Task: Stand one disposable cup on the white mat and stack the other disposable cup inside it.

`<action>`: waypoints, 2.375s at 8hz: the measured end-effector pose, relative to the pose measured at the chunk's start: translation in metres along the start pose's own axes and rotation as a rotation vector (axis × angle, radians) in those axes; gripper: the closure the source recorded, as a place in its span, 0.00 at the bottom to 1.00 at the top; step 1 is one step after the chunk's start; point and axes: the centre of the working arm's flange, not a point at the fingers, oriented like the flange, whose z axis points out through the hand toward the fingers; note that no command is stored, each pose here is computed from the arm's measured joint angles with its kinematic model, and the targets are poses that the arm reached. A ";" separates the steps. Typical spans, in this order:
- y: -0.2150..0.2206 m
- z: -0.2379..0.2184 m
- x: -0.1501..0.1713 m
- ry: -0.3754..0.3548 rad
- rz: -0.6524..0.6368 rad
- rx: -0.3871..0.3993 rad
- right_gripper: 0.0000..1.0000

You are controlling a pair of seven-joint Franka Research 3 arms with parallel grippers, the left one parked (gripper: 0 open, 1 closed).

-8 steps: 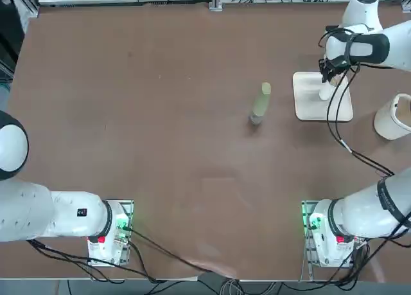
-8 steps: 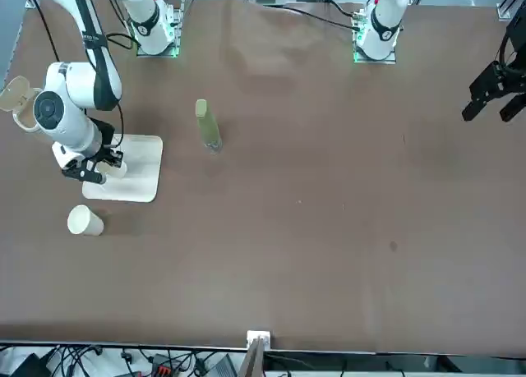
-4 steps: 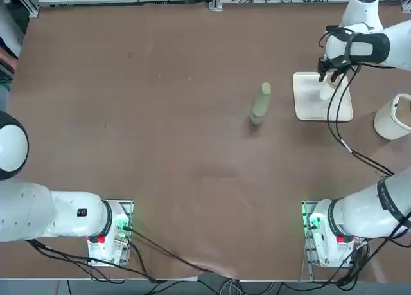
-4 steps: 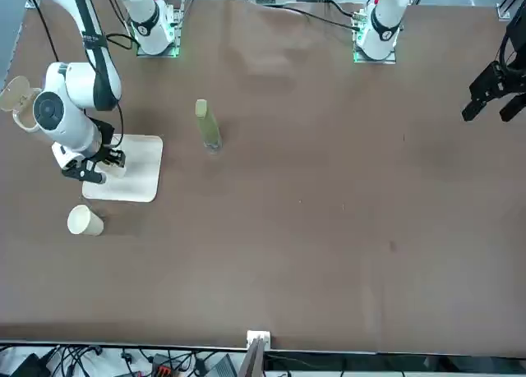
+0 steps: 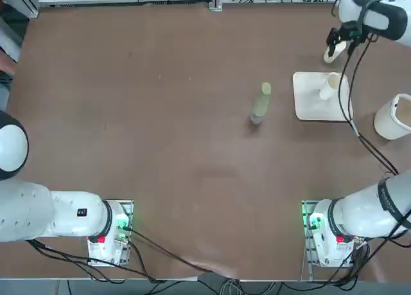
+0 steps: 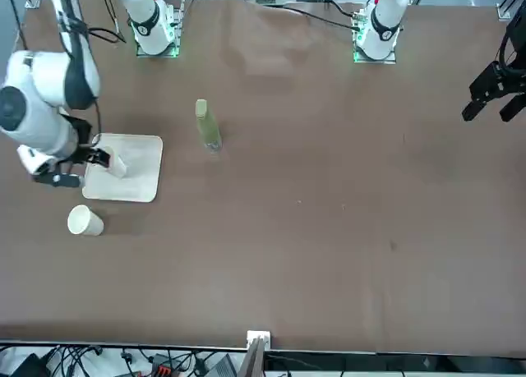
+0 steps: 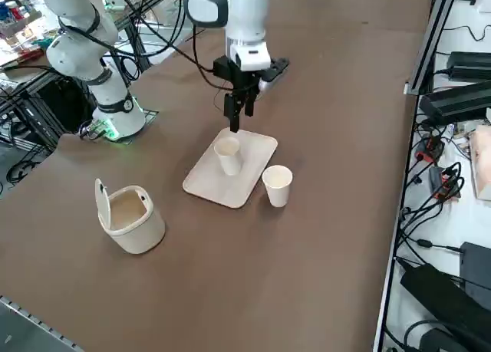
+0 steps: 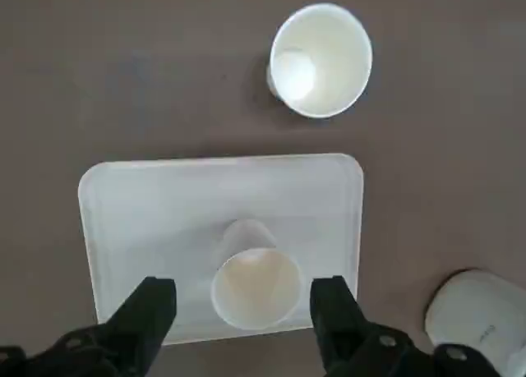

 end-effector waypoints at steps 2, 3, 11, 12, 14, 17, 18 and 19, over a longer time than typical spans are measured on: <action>0.031 -0.011 0.021 0.031 -0.009 -0.006 0.00; 0.038 -0.001 0.035 0.026 -0.018 -0.011 0.00; 0.002 0.071 0.116 0.050 -0.091 -0.037 0.04; -0.004 0.077 0.118 0.044 -0.100 -0.038 0.05; -0.007 0.092 0.120 0.029 -0.105 -0.040 0.06; -0.008 0.111 0.121 0.003 -0.108 -0.041 0.17; -0.009 0.117 0.121 -0.003 -0.110 -0.042 0.37; -0.009 0.119 0.121 -0.003 -0.110 -0.042 0.45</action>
